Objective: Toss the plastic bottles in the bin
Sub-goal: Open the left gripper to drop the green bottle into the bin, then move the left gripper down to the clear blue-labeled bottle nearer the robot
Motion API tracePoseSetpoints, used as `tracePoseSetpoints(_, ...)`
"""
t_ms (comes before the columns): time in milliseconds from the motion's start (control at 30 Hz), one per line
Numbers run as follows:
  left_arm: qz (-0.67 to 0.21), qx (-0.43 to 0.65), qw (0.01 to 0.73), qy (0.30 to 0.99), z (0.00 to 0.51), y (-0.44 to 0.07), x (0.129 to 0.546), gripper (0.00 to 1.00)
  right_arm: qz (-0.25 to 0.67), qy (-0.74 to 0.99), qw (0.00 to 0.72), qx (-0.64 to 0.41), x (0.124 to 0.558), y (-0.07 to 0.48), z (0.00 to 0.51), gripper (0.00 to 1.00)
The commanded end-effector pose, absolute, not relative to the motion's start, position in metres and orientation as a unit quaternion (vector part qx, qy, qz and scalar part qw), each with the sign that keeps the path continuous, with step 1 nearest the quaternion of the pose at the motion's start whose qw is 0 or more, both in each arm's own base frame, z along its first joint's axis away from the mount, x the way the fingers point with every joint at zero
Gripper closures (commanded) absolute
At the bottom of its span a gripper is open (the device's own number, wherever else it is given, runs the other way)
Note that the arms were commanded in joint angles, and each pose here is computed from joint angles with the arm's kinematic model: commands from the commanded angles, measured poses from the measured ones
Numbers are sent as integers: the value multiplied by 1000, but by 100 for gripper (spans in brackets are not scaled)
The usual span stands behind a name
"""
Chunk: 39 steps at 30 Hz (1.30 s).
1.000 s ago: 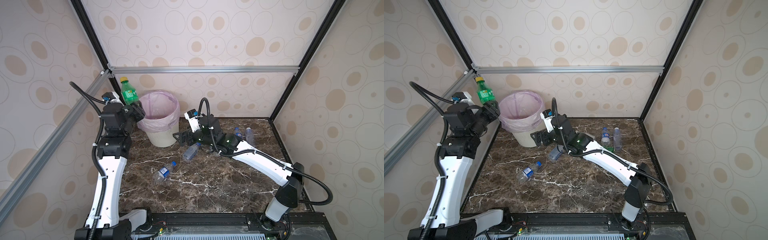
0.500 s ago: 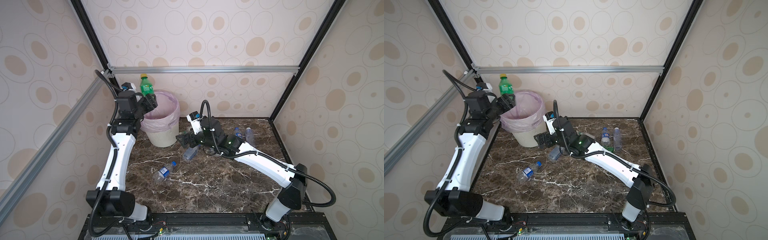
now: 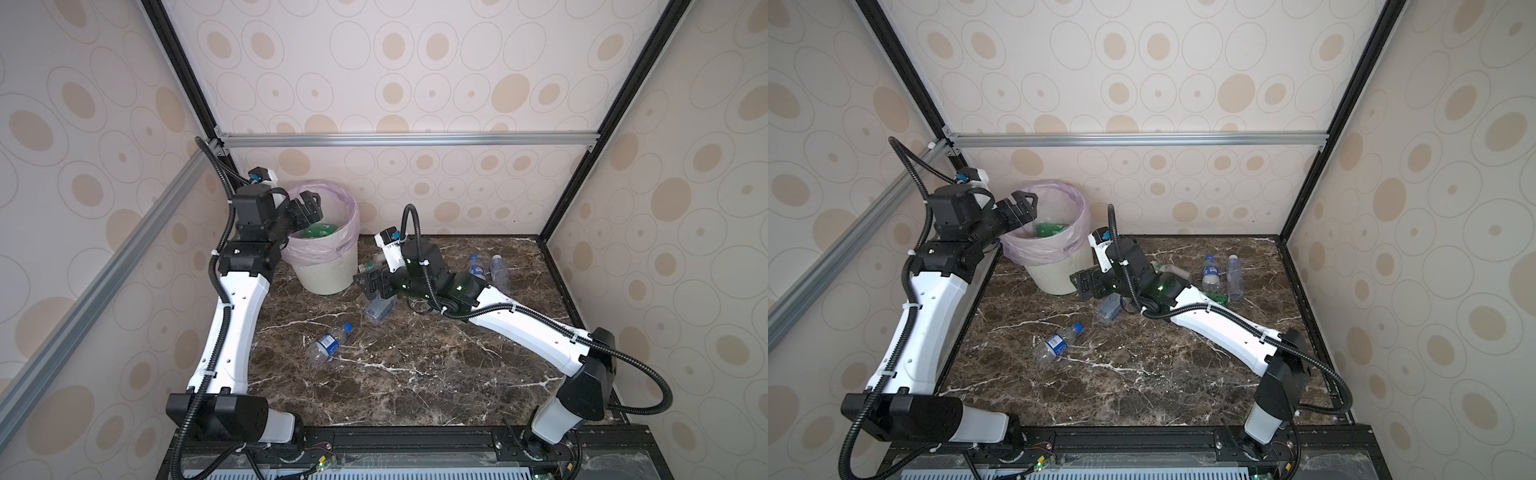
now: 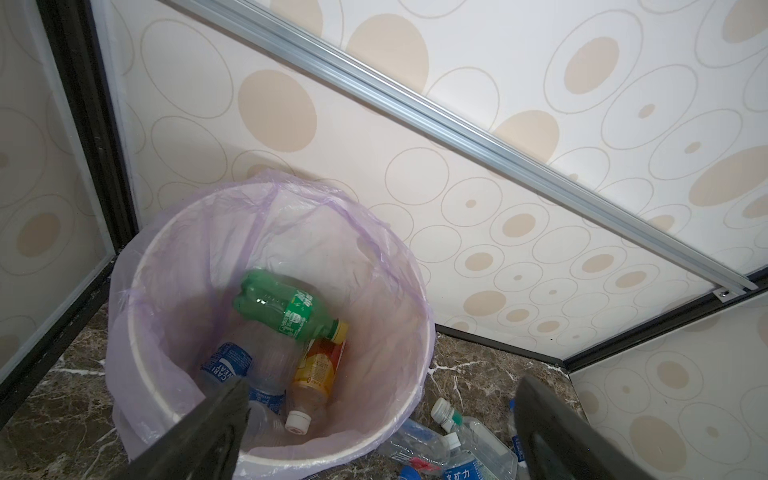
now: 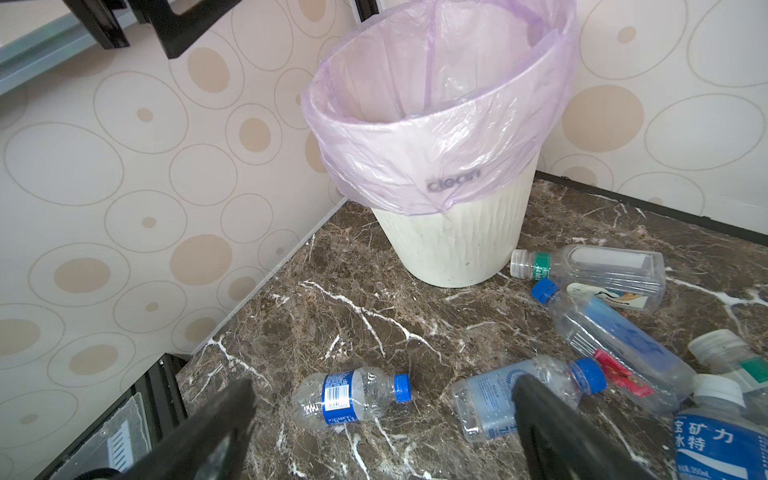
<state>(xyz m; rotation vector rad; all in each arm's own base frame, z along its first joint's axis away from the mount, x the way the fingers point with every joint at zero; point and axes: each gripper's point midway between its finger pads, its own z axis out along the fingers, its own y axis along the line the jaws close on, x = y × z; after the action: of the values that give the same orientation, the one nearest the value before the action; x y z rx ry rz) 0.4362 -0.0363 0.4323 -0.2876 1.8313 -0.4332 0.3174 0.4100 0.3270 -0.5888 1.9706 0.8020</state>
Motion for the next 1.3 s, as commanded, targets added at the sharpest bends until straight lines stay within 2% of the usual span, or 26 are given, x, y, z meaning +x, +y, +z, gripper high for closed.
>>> tracePoseSetpoints(0, -179, -98, 576, 792, 433, -44, 429, 1, 333, 792, 456, -234, 313, 408, 334, 0)
tracePoseSetpoints(200, -158, -85, 555, 813, 412, -48, 411, 1, 327, 795, 456, -229, 312, 403, 329, 0)
tracePoseSetpoints(567, -140, -82, 493, 855, 341, -52, 377, 1, 319, 804, 452, -220, 311, 394, 316, 0)
tracePoseSetpoints(1067, -106, -97, 351, 925, 207, -52, 325, 1, 308, 818, 442, -202, 315, 377, 296, 0)
tracePoseSetpoints(1267, -130, -114, 289, 942, 156, -61, 305, 1, 312, 818, 440, -199, 316, 378, 292, 0)
